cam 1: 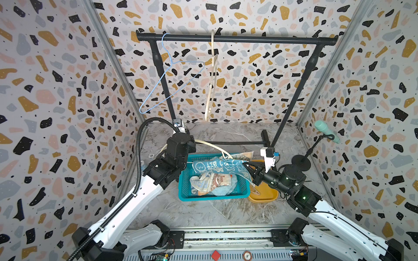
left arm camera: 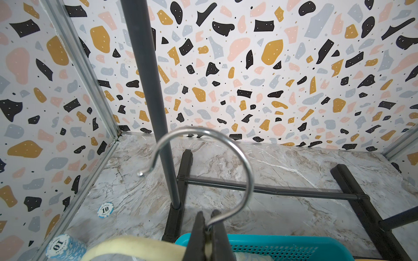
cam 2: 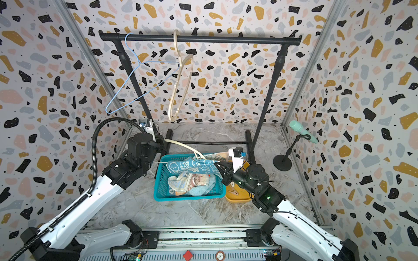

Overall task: Remove the clothespins securing towels to the hanger
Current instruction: Remove the towel from the hanger.

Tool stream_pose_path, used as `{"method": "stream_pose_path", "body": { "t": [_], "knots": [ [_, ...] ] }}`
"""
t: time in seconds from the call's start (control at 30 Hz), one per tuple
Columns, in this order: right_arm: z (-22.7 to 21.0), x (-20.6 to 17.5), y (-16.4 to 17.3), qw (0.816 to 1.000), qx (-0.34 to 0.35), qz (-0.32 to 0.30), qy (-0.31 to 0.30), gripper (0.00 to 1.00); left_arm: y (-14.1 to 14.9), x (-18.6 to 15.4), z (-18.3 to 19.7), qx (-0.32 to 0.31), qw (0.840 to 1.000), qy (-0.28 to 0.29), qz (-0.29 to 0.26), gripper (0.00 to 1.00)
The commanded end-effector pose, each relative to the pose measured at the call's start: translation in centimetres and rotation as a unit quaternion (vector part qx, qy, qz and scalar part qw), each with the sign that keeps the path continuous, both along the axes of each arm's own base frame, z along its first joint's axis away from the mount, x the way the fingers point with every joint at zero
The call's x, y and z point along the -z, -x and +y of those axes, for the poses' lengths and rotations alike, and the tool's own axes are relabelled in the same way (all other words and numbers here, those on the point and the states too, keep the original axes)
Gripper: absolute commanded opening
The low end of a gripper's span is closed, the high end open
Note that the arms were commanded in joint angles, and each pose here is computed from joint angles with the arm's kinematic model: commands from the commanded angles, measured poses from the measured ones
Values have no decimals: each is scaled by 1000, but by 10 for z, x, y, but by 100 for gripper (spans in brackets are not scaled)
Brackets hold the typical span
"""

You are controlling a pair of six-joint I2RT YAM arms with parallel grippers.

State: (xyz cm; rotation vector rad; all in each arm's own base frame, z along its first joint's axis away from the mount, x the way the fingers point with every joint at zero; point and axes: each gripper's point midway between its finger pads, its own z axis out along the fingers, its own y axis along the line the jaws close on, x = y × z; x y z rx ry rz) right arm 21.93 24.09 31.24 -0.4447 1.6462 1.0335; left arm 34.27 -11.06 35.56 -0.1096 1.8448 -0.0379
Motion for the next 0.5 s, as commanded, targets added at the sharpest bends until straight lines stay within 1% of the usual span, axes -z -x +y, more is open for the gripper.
{"method": "stream_pose_path", "body": {
  "t": [0.0,0.47],
  "knots": [
    [-16,-30,2,999,14,-32,-38,0,2,4,32,-57,997,-57,6,0],
    [-41,-49,-4,998,39,-39,-43,0,4,-1,49,-83,994,-66,2,0]
  ]
}}
